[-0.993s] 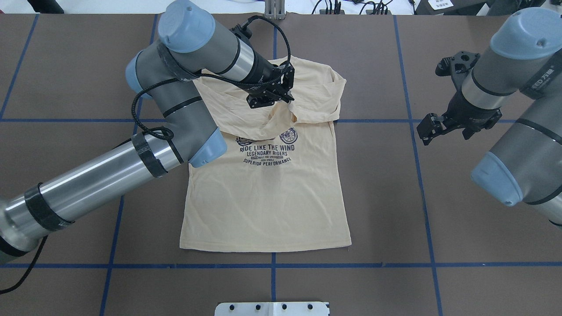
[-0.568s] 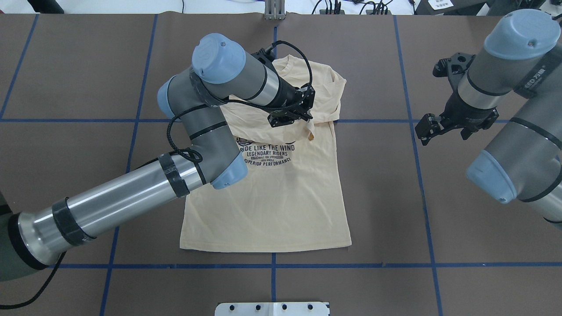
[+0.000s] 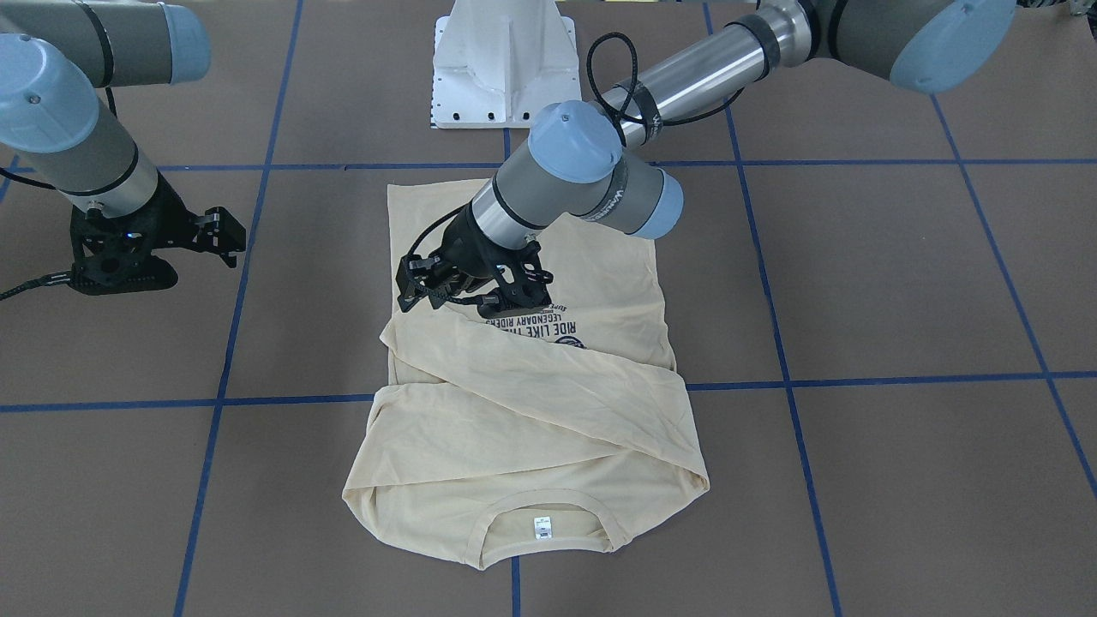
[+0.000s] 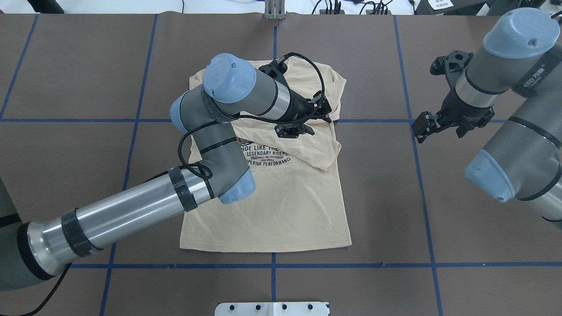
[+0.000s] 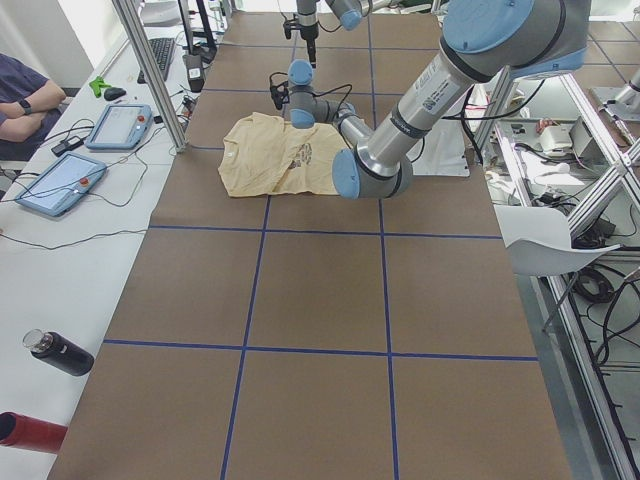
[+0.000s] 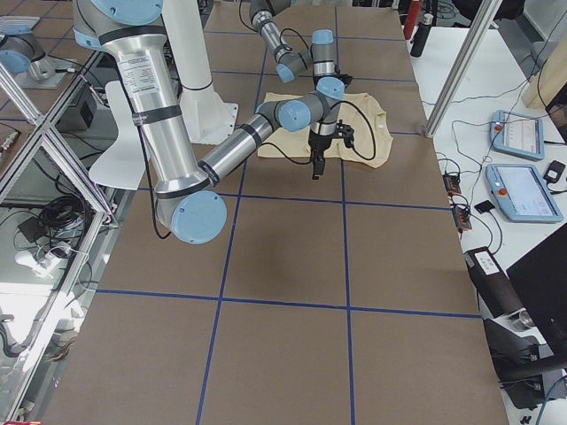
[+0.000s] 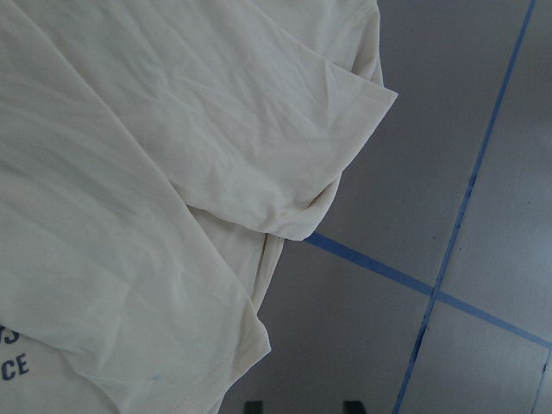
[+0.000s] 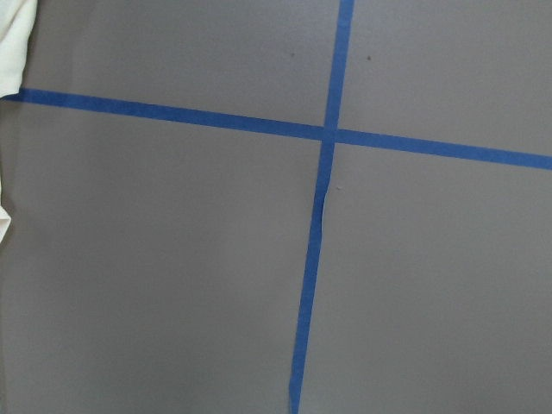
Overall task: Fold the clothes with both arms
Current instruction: 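Lay the sleeve near the collar and release with the left gripper, then move both grippers to the hem corners nearest the robot, then close both grippers on the hem corners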
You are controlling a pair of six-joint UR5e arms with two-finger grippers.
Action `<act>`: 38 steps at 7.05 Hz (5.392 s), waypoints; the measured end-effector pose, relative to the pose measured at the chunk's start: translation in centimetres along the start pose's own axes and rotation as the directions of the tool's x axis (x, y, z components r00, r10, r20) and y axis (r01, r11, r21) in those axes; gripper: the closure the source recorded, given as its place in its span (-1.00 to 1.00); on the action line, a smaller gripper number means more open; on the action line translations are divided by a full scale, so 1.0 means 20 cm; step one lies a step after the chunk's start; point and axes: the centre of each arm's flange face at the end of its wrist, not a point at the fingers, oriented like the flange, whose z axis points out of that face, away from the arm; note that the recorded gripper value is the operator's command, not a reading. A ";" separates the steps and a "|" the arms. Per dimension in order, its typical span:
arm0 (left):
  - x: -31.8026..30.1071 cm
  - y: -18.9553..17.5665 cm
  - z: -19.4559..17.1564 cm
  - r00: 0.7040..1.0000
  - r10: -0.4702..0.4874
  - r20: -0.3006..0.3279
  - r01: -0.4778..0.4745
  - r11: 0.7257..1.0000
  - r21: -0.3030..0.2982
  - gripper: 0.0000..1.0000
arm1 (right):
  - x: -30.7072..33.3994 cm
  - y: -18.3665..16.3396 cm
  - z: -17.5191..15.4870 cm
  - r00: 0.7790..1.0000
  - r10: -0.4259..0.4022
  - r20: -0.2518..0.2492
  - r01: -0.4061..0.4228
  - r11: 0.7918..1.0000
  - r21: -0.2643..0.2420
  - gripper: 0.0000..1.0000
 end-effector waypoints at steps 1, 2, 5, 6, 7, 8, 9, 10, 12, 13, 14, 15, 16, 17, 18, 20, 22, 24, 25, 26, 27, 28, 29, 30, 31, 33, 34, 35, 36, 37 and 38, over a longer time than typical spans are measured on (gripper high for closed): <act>-0.02 -0.01 -0.02 1.000 0.001 0.003 -0.001 1.000 0.005 -0.99 | -0.02 0.00 -0.01 1.000 -0.008 0.021 0.007 1.000 0.022 -1.00; -0.08 -0.04 -0.07 1.000 -0.005 0.018 0.005 1.000 0.017 -0.99 | -0.08 0.01 -0.02 0.998 0.000 0.055 -0.003 0.999 0.048 -1.00; -0.27 -0.05 -0.39 0.988 0.031 0.153 -0.042 0.997 0.068 -0.99 | -0.47 0.22 0.09 0.971 0.110 0.211 -0.128 0.989 0.073 -0.99; -0.37 -0.04 -0.55 0.979 0.056 0.196 -0.073 0.994 0.081 -0.99 | -0.62 0.34 0.16 0.964 0.138 0.227 -0.156 0.986 0.065 -0.99; -0.46 -0.03 -0.71 0.969 0.084 0.231 -0.107 0.990 0.090 -0.99 | -0.76 0.48 0.25 0.963 0.151 0.222 -0.168 0.984 0.062 -0.99; -0.55 -0.02 -0.84 0.960 0.108 0.257 -0.136 0.986 0.093 -0.99 | -0.90 0.62 0.36 0.967 0.153 0.205 -0.170 0.983 0.067 -0.97; -0.61 0.00 -0.92 0.954 0.123 0.274 -0.153 0.984 0.093 -0.99 | -0.99 0.75 0.45 0.971 0.149 0.188 -0.165 0.984 0.074 -0.97; -0.65 0.00 -0.95 0.950 0.126 0.285 -0.158 0.983 0.092 -0.99 | -1.04 0.83 0.51 0.975 0.142 0.174 -0.156 0.985 0.071 -0.96; -0.66 0.00 -0.96 0.949 0.127 0.290 -0.160 0.983 0.091 -0.99 | -1.08 0.90 0.61 0.981 0.135 0.141 -0.143 0.988 0.051 -0.93; -0.66 0.00 -0.96 0.949 0.128 0.290 -0.160 0.983 0.091 -0.99 | -1.09 0.91 0.67 0.983 0.133 0.123 -0.139 0.989 0.040 -0.81; -0.66 0.00 -0.96 0.949 0.128 0.290 -0.160 0.983 0.091 -0.99 | -1.09 0.92 0.70 0.985 0.132 0.111 -0.137 0.990 0.033 -0.46; -0.66 0.00 -0.96 0.949 0.128 0.290 -0.160 0.983 0.091 -0.99 | -1.09 0.92 0.73 0.986 0.133 0.105 -0.136 0.990 0.027 -0.11; -0.66 0.00 -0.96 0.949 0.128 0.289 -0.160 0.983 0.091 -0.99 | -1.09 0.93 0.73 0.986 0.133 0.102 -0.136 0.990 0.023 0.36; -0.66 0.00 -0.96 0.949 0.128 0.290 -0.160 0.983 0.091 -0.99 | -1.09 0.93 0.74 0.986 0.134 0.100 -0.137 0.990 0.021 0.98; -0.66 0.00 -0.96 0.949 0.128 0.290 -0.160 0.983 0.091 -0.99 | -1.08 0.92 0.74 0.986 0.135 0.101 -0.137 0.990 0.020 1.00; -0.67 0.00 -0.97 0.949 0.127 0.290 -0.160 0.983 0.091 -0.96 | -1.08 0.91 0.70 0.983 0.140 0.115 -0.142 0.990 0.006 1.00; -0.68 0.00 -0.96 0.947 0.124 0.295 -0.158 0.983 0.092 -0.97 | -1.07 0.89 0.67 0.982 0.145 0.124 -0.147 0.989 0.002 1.00; -0.87 -0.02 -0.94 0.933 0.095 0.348 -0.135 0.987 0.092 -0.97 | -1.07 0.88 0.63 0.979 0.147 0.140 -0.149 0.989 0.005 1.00; -0.99 0.00 -0.91 0.920 0.083 0.383 -0.125 0.989 0.086 -0.97 | -1.08 0.89 0.59 0.977 0.147 0.155 -0.151 0.989 0.009 1.00; -1.10 0.09 -0.84 0.900 0.075 0.430 -0.118 0.990 0.075 -0.97 | -1.09 0.89 0.56 0.974 0.151 0.167 -0.155 0.988 0.011 1.00; -1.19 0.22 -0.73 0.874 0.059 0.482 -0.103 0.993 0.065 -0.94 | -1.09 0.89 0.54 0.972 0.153 0.175 -0.158 0.987 0.012 1.00; -1.25 0.35 -0.64 0.852 0.044 0.521 -0.084 0.995 0.053 -0.82 | -1.10 0.89 0.53 0.971 0.153 0.182 -0.159 0.987 0.014 1.00; -1.30 0.46 -0.58 0.831 0.035 0.555 -0.070 0.997 0.043 -0.64 | -1.10 0.89 0.52 0.970 0.153 0.187 -0.158 0.987 0.015 1.00; -1.33 0.53 -0.54 0.814 0.032 0.580 -0.063 0.997 0.033 -0.52 | -1.10 0.89 0.51 0.970 0.152 0.190 -0.158 0.987 0.016 1.00; -1.36 0.58 -0.52 0.805 0.037 0.593 -0.061 0.998 0.021 -0.43 | -1.10 0.89 0.51 0.970 0.152 0.191 -0.158 0.987 0.016 1.00; -1.40 0.66 -0.49 0.784 0.046 0.619 -0.060 0.998 0.001 -0.29 | -1.10 0.88 0.51 0.970 0.152 0.192 -0.158 0.987 0.017 1.00; -1.41 0.68 -0.48 0.773 0.047 0.633 -0.058 0.998 -0.004 -0.25 | -1.10 0.88 0.51 0.969 0.153 0.192 -0.159 0.987 0.017 1.00; -1.41 0.68 -0.48 0.766 0.047 0.642 -0.057 0.998 -0.005 -0.21 | -1.10 0.88 0.51 0.969 0.153 0.192 -0.159 0.987 0.017 1.00; -1.42 0.68 -0.48 0.759 0.044 0.650 -0.056 0.998 -0.003 -0.18 | -1.10 0.88 0.51 0.969 0.154 0.191 -0.160 0.987 0.017 1.00; -1.42 0.68 -0.48 0.756 0.043 0.653 -0.055 0.998 -0.001 -0.18 | -1.10 0.88 0.51 0.969 0.154 0.191 -0.160 0.987 0.017 1.00; -1.42 0.67 -0.48 0.756 0.040 0.654 -0.055 0.998 0.002 -0.14 | -1.09 0.88 0.51 0.969 0.154 0.191 -0.160 0.987 0.017 1.00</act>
